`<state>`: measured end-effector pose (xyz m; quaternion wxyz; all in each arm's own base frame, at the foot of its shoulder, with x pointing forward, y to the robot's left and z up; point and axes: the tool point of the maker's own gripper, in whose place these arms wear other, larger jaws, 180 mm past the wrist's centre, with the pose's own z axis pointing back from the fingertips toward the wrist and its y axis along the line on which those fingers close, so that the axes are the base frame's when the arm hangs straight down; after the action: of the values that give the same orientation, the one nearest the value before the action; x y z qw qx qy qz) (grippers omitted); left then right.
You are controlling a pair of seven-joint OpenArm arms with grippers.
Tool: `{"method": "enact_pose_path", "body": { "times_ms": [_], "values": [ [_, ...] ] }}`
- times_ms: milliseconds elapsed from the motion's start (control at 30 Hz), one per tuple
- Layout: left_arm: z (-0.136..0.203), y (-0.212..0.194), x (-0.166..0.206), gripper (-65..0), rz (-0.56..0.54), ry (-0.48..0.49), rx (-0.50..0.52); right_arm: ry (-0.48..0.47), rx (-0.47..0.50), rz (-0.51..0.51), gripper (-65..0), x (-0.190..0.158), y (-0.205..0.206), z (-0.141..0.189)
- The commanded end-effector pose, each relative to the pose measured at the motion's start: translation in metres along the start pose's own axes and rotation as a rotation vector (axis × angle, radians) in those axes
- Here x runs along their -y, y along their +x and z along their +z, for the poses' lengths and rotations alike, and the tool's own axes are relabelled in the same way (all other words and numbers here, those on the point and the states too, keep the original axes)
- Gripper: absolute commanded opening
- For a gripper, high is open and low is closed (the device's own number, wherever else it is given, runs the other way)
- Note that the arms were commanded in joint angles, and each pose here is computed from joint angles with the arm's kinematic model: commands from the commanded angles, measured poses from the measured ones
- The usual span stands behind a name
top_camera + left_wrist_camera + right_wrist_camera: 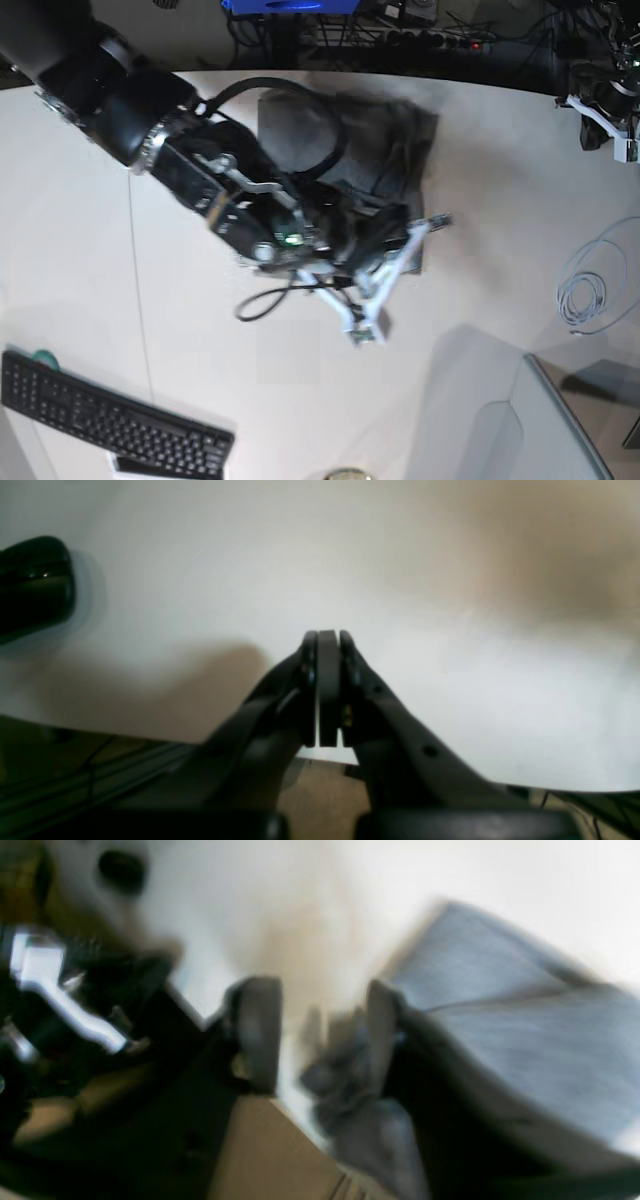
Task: Layout the t-shirt on the table in an organized manner, then fold the t-shirt properly
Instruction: 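Press and smooth the folded stack with the right gripper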
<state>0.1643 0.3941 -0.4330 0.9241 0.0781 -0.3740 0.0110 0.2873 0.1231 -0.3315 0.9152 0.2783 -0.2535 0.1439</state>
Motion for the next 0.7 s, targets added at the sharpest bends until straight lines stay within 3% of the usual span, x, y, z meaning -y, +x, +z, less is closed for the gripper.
{"method": "enact_pose_path", "body": {
  "times_ms": [0,33,167,300,667],
  "values": [
    [0.003,0.011,-0.008,-65.0,-0.013,0.012,0.033,-0.013,0.009,-0.038,-60.9,0.011,-0.002,0.005],
    [0.004,0.01,-0.008,-65.0,-0.014,0.013,0.03,-0.035,0.003,-0.067,-65.0,0.024,-0.01,0.007],
    [0.003,0.012,-0.008,-65.0,-0.018,0.013,0.034,-0.154,-0.064,-0.173,-65.0,0.084,-0.051,0.01],
    [0.003,0.013,-0.008,-65.0,-0.019,0.014,0.038,-0.214,-0.076,-0.193,-64.7,0.109,-0.07,0.008],
    [0.003,0.014,-0.008,-65.0,-0.02,0.014,0.039,-0.197,-0.125,-0.213,-64.7,0.102,-0.087,-0.02]
  ]
}}
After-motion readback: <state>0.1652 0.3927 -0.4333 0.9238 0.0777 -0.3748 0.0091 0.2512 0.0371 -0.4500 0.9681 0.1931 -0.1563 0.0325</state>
